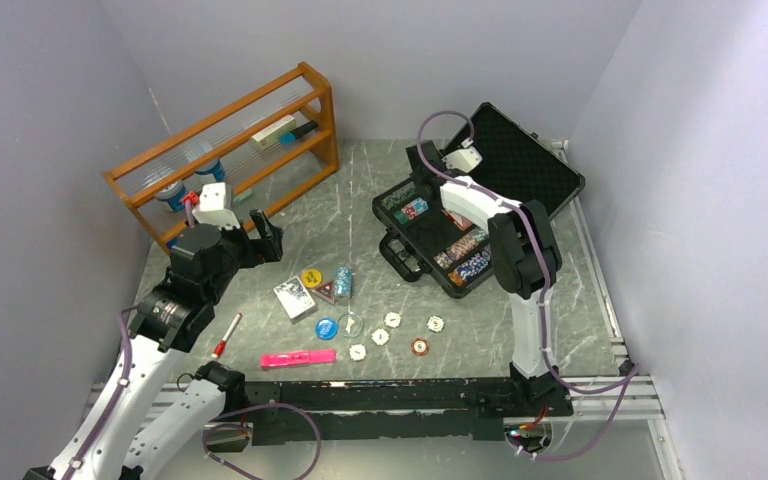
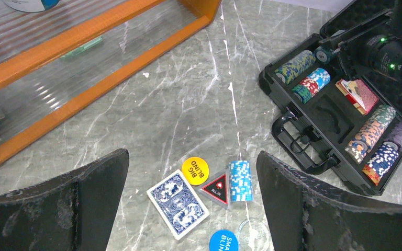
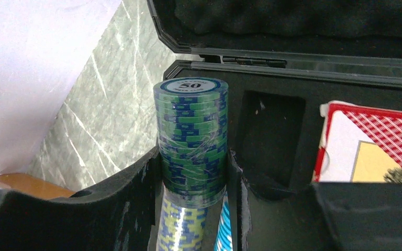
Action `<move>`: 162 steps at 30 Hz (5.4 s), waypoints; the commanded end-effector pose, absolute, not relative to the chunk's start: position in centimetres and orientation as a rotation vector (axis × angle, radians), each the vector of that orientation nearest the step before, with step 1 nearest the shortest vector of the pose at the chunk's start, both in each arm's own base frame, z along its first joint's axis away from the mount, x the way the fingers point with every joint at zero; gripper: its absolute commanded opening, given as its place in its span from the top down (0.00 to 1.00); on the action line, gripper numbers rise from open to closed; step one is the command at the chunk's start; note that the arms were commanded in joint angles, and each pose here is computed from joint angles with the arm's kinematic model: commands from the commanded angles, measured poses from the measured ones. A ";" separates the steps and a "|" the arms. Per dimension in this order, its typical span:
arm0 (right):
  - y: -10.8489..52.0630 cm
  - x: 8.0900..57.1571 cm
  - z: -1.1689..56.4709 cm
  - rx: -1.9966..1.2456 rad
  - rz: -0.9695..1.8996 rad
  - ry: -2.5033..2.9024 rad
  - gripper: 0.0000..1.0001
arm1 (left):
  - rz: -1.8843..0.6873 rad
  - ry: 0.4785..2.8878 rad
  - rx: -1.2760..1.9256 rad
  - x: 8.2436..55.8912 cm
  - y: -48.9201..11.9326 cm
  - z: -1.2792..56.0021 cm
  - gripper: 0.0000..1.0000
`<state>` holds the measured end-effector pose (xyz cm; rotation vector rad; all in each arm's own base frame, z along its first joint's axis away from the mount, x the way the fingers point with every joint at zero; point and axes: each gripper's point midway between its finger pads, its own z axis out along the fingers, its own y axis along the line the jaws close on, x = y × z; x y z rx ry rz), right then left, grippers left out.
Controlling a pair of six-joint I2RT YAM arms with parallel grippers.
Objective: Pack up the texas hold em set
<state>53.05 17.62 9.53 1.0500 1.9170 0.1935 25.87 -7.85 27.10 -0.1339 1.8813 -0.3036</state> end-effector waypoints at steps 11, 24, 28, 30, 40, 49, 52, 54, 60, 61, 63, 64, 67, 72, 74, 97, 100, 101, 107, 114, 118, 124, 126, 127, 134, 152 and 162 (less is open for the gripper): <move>19.9 55.9 10.5 1.149 0.358 1.946 0.72 | -0.315 1.844 -0.149 26.0 -7.8 28.3 0.03; 17.6 54.1 14.3 1.129 0.291 1.933 0.31 | -0.317 1.843 -0.158 25.6 -7.6 28.2 0.03; 15.9 53.6 15.6 1.102 0.264 1.901 0.30 | -0.322 1.843 -0.158 25.7 -7.6 28.2 0.03; 15.5 53.6 16.0 1.077 0.260 1.897 0.31 | -0.320 1.845 -0.158 25.7 -7.7 28.1 0.03; 16.9 54.1 17.1 0.840 0.329 1.966 0.43 | -0.339 1.855 -0.164 26.1 -8.1 28.0 0.03; 25.5 46.5 19.9 0.243 0.415 2.145 0.36 | -0.283 1.808 -0.216 26.5 -6.9 28.9 0.03; 29.6 41.1 18.5 0.052 0.527 2.199 0.31 | -0.257 1.784 -0.245 26.6 -6.2 29.3 0.03; 31.2 38.3 17.1 -0.014 0.577 2.257 0.27 | -0.247 1.771 -0.257 26.5 -5.9 29.4 0.03; 35.4 31.6 12.5 -0.197 0.677 2.451 0.23 | -0.266 1.754 -0.254 26.4 -6.0 29.4 0.03; 36.0 30.9 12.0 -0.219 0.699 2.470 0.23 | -0.272 1.757 -0.252 26.4 -6.2 29.2 0.03; 36.9 29.7 10.9 -0.248 0.717 2.506 0.23 | -0.284 1.763 -0.247 26.3 -6.3 28.9 0.03; 37.0 29.5 10.3 -0.251 0.712 2.524 0.23 | -0.292 1.767 -0.245 26.2 -6.5 28.7 0.03; 37.6 29.0 8.6 -0.250 0.710 2.585 0.26 | -0.320 1.776 -0.241 26.0 -6.9 28.2 0.03; 38.5 28.0 6.2 -0.264 0.709 2.682 0.31 | -0.319 1.783 -0.245 25.8 -6.8 28.0 0.03; 38.7 27.6 5.7 -0.260 0.709 2.698 0.32 | -0.311 1.782 -0.245 25.7 -6.6 28.0 0.03; 37.4 30.6 11.6 -0.025 0.843 2.464 0.69 | -0.273 1.780 -0.240 25.4 -6.0 27.7 0.03; 34.6 33.0 15.1 0.108 0.868 2.344 0.69 | -0.273 1.776 -0.246 25.3 -5.8 27.7 0.03; 33.4 33.9 16.3 0.156 0.874 2.304 0.69 | -0.273 1.776 -0.247 25.3 -5.8 27.7 0.03; 24.8 39.6 22.0 0.452 0.738 2.051 0.71 | -0.265 1.781 -0.246 25.4 -5.8 27.8 0.03; 18.0 44.9 23.8 0.732 0.564 1.905 0.73 | -0.290 1.785 -0.242 25.4 -6.2 27.9 0.03; 16.6 46.8 22.3 0.840 0.535 1.892 0.73 | -0.308 1.795 -0.233 25.3 -6.6 27.9 0.03; 16.0 48.9 20.4 0.945 0.518 1.883 0.73 | -0.326 1.789 -0.245 24.9 -6.6 27.9 0.03; 16.0 49.5 19.7 0.971 0.489 1.892 0.73 | -0.334 1.784 -0.241 24.8 -6.6 28.0 0.03; 15.8 49.7 19.2 0.986 0.472 1.894 0.73 | -0.335 1.782 -0.241 24.8 -6.6 28.1 0.03; 14.9 51.5 17.0 1.036 0.355 1.890 0.72 | -0.348 1.784 -0.235 24.9 -6.9 28.3 0.03; 14.8 51.8 11.5 1.035 0.191 2.042 0.72 | -0.322 1.796 -0.250 24.7 -6.4 27.7 0.03; 16.6 51.3 11.5 1.067 0.294 2.105 0.48 | -0.311 1.796 -0.260 24.3 -6.0 27.7 0.03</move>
